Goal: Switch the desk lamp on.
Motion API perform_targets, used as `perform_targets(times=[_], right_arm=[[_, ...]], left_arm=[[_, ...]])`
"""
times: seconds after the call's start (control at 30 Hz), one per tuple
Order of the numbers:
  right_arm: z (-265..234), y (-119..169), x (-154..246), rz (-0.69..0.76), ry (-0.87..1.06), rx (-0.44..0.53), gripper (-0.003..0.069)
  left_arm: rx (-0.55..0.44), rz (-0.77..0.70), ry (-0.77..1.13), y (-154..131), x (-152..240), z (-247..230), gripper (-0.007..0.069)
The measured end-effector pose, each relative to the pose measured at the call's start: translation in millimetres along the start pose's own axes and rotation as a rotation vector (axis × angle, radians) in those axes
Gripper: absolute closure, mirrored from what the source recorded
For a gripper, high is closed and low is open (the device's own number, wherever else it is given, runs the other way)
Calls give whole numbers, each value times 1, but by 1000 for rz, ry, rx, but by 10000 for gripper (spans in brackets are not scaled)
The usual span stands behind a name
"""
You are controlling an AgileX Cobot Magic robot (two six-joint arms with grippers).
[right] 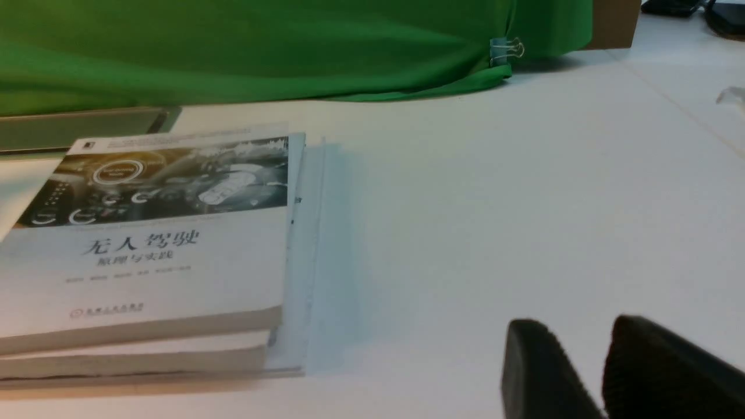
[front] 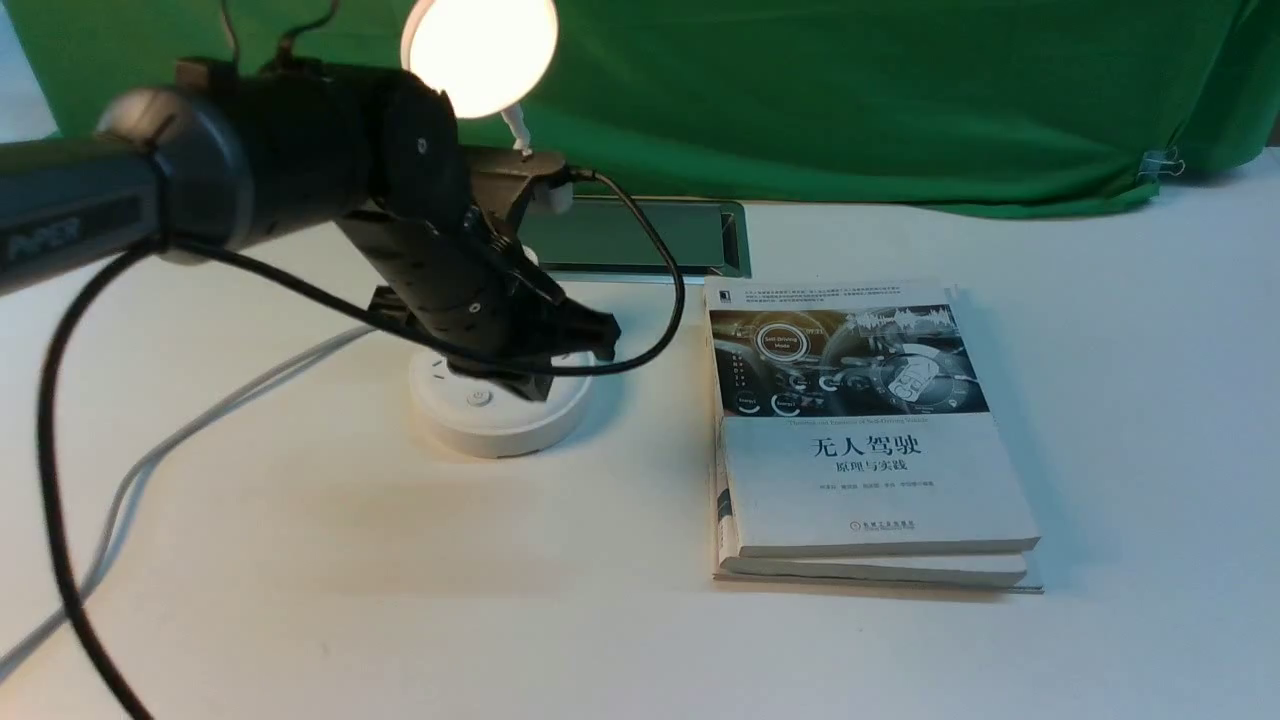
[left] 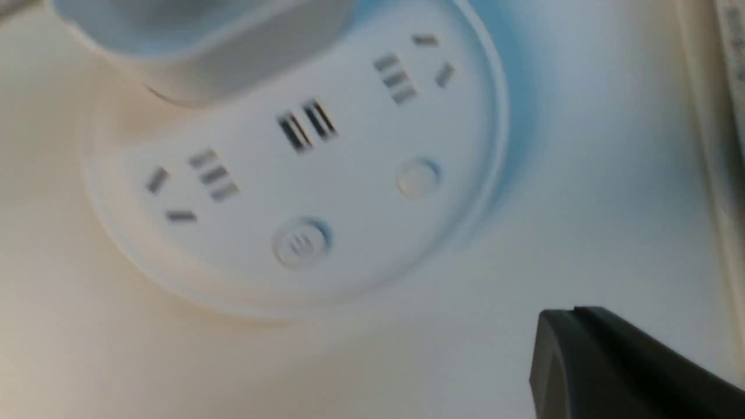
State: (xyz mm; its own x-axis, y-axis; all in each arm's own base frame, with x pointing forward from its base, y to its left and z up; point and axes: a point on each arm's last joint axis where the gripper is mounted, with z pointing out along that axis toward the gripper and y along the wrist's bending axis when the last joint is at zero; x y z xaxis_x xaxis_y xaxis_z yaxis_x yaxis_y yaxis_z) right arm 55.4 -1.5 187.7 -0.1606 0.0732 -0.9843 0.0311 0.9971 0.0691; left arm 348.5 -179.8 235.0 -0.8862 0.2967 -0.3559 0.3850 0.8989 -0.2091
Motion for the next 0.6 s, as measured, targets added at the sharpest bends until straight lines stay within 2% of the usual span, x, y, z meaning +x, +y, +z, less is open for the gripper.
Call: perform_targets(times=[0.1,0.13,0.2,0.23,0.3,0.37,0.4,0.5,0.53,0.6], right_arm=[[0,0,0,0,0,0,418],[0,0,0,0,0,0,418],[0,0,0,0,0,0,418],[0,0,0,0,0,0,418],[0,0,0,0,0,0,418],[0,0,0,0,0,0,418],[0,0,0,0,0,0,418],[0,0,0,0,0,0,418],[0,0,0,0,0,0,418],[0,0,0,0,0,0,418]], left_arm=[[146,34,133,-11,37,-6,623],[158,51,148,-12,42,-8,623],[305,100,188,-25,70,-26,623],[316,105,187,-26,72,-28,623],[434,180,111,-39,92,-62,623],[490,249,-26,-48,105,-98,623],[496,267,-62,-50,107,-106,623],[452,408,-447,-57,128,-169,623],[444,413,-471,-57,130,-172,623],[299,455,-780,-50,151,-206,623]])
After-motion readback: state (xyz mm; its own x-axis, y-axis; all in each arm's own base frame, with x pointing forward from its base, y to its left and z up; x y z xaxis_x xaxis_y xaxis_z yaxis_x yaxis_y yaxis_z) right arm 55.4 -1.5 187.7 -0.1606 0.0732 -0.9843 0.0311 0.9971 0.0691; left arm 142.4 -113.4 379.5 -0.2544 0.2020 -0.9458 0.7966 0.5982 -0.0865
